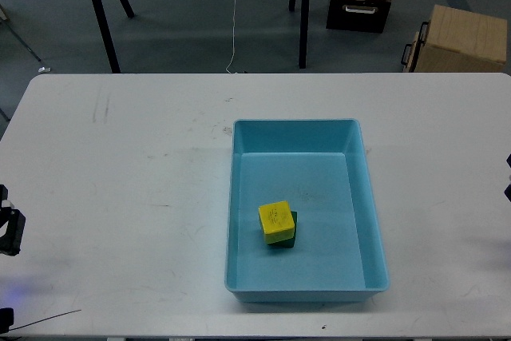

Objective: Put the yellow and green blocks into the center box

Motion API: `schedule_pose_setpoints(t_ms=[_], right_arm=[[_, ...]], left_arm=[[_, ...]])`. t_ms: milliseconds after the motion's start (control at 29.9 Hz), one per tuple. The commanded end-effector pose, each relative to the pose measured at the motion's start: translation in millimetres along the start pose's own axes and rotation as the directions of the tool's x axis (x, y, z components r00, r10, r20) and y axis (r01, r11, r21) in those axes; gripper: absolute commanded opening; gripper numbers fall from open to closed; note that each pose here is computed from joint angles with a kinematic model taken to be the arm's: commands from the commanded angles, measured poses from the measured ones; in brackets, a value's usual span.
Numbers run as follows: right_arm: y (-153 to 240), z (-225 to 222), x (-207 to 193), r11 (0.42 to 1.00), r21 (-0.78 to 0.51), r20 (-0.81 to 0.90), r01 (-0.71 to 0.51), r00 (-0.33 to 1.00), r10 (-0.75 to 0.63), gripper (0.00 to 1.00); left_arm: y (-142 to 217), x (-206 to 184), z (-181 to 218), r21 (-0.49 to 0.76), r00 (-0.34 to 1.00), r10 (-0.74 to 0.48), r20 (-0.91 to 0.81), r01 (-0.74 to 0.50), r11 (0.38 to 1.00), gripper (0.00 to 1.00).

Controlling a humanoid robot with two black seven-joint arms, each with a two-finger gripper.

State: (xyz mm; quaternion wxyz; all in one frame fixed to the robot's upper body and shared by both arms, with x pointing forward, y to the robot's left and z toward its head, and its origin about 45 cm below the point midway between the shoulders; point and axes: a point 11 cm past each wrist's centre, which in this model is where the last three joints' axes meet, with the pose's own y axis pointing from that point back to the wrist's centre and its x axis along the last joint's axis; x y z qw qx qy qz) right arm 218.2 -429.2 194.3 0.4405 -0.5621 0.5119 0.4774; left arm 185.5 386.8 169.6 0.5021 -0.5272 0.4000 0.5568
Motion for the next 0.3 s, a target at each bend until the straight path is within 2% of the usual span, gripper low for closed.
schedule_pose_setpoints(t_ms=[0,267], right_arm=[[-0.2,0.2,-0.6,1.0,0.0,0.001,0.003,1.0,-0.003,1.0],[-1.2,1.5,-2.5,1.0,-0.004,0.0,0.009,1.0,-0.009,1.0]], left_arm=[[-1.5,-3.7,-0.6,0.005,1.0,-0.011,0.001,0.011,1.0,1.0],[-1.7,-4.3,-0.5,0.006,1.0,-0.012,0.001,0.012,1.0,1.0]])
